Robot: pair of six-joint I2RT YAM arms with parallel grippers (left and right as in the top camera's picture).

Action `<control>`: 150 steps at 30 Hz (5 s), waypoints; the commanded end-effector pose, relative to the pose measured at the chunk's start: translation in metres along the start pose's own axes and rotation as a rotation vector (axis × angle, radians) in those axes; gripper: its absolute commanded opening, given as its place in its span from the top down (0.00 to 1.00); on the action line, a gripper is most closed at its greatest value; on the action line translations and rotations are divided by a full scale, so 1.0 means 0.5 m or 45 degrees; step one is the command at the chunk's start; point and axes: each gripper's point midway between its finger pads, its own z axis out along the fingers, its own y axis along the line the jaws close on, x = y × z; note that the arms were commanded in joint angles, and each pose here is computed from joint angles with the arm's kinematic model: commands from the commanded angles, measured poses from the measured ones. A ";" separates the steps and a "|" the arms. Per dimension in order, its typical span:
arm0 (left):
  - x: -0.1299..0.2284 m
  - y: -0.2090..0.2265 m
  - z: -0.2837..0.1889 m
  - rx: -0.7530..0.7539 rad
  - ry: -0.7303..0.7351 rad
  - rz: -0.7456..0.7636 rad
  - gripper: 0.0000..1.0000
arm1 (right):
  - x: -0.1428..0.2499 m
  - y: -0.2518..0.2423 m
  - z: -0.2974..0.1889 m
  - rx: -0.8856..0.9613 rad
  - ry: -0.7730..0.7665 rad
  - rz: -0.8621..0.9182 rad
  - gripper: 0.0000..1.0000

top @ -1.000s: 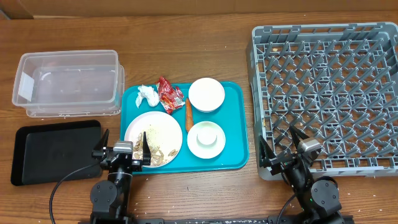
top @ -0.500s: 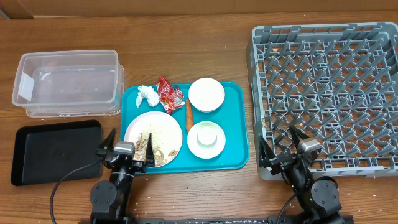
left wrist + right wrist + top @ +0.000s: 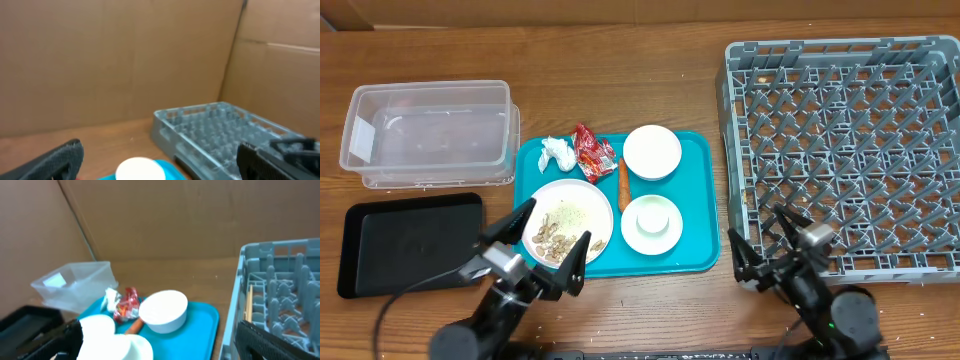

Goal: Sort waste into correct bins and load items into the dishwasher
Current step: 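Move the right gripper to the white cup and grasp it, then carry the white cup with the right gripper into the dish rack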

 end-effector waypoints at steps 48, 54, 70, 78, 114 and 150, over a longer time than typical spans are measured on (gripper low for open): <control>0.016 0.149 -0.022 -0.832 1.059 -0.482 0.00 | 0.267 0.141 0.254 0.355 1.195 0.068 0.05; 0.026 0.145 -0.033 -0.841 1.100 -0.495 0.00 | 0.284 0.134 0.279 0.376 1.164 0.051 0.11; 0.028 0.144 -0.036 -0.843 1.110 -0.498 0.00 | 0.322 0.135 0.268 0.370 1.247 0.056 0.29; 0.028 0.144 -0.036 -0.843 1.110 -0.498 0.00 | 0.269 0.144 0.280 0.391 1.230 0.030 0.50; 0.028 0.144 -0.036 -0.842 1.108 -0.498 0.00 | -0.067 -0.256 0.129 0.960 1.077 0.417 0.53; 0.041 0.095 0.005 -0.481 1.199 -0.347 0.00 | -0.189 -0.029 0.139 0.432 0.808 0.357 0.19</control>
